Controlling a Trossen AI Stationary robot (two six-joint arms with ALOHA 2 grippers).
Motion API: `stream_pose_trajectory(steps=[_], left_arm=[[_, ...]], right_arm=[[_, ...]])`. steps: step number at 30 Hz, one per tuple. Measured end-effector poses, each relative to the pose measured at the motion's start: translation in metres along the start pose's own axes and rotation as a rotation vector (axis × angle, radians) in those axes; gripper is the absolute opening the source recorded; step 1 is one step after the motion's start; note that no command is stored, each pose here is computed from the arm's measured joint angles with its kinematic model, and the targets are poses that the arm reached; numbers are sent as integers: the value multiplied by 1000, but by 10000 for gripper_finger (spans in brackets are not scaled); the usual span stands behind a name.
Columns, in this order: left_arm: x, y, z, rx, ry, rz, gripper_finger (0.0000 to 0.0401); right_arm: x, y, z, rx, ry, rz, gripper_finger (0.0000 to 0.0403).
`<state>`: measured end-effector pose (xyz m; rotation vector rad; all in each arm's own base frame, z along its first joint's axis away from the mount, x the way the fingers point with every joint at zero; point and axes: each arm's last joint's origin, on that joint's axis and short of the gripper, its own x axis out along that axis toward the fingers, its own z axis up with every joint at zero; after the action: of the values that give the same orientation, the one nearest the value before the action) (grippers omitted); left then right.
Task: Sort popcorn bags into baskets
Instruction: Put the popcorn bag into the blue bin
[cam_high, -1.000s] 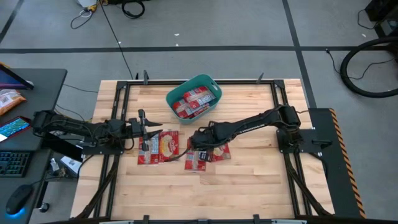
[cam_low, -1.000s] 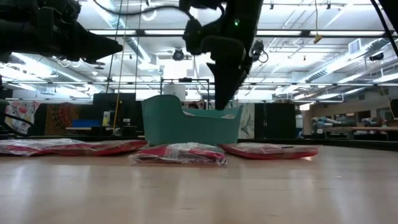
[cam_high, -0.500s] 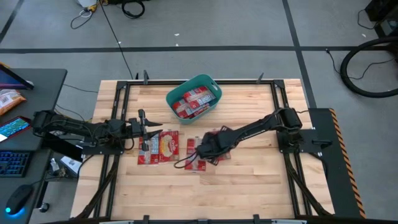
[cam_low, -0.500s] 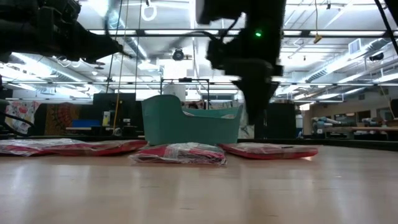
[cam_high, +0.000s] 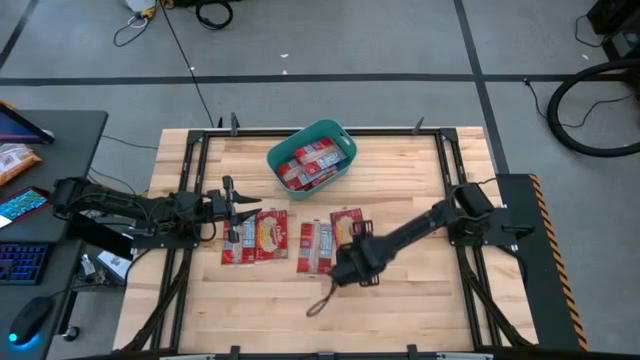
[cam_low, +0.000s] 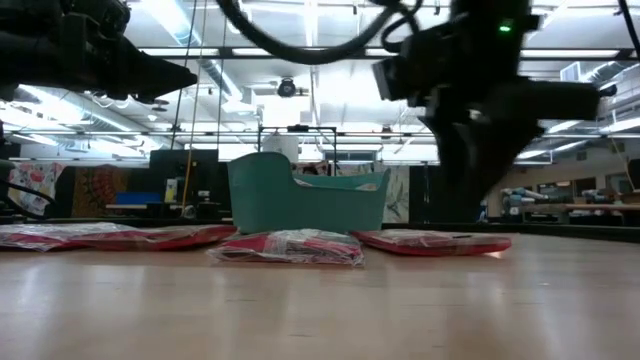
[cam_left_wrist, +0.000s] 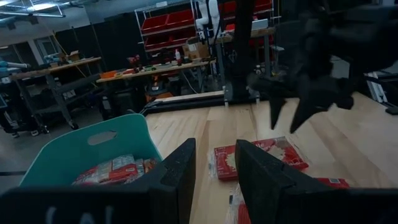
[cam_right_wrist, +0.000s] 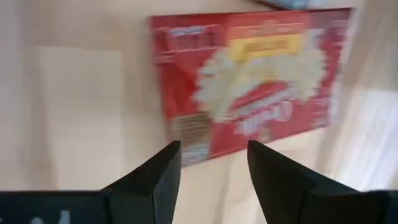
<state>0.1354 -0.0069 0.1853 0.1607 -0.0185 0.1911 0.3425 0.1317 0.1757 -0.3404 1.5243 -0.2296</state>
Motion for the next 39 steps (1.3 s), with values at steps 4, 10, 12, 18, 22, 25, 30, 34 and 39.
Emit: stream_pose_trajectory(steps=[4,10,12,18,22,25,30,34,39], left_arm=[[0,0,0,0,0,0,119],[0,0,0,0,2,0,119],[0,0,0,0,2,0,119],[0,0,0,1,2,0,119],[0,0,0,1,2,0,119],[0,0,0,1,2,0,119],[0,0,0,1,2,1,119],[0,0,0,0,2,1,119],[0,0,0,0,2,1,119]], right_arm=[[9,17,-6,15,-45,12,192],[25,24,-10,44,-81,10,193],[30,23,-15,49,-72,-39,193],[44,19,-21,44,-62,-43,184],[49,20,-22,21,-72,-30,144],[50,21,-21,33,-77,-20,97],[49,20,-19,51,-74,6,15],[45,16,-14,63,-67,10,14],[35,4,-3,86,-61,-26,6]])
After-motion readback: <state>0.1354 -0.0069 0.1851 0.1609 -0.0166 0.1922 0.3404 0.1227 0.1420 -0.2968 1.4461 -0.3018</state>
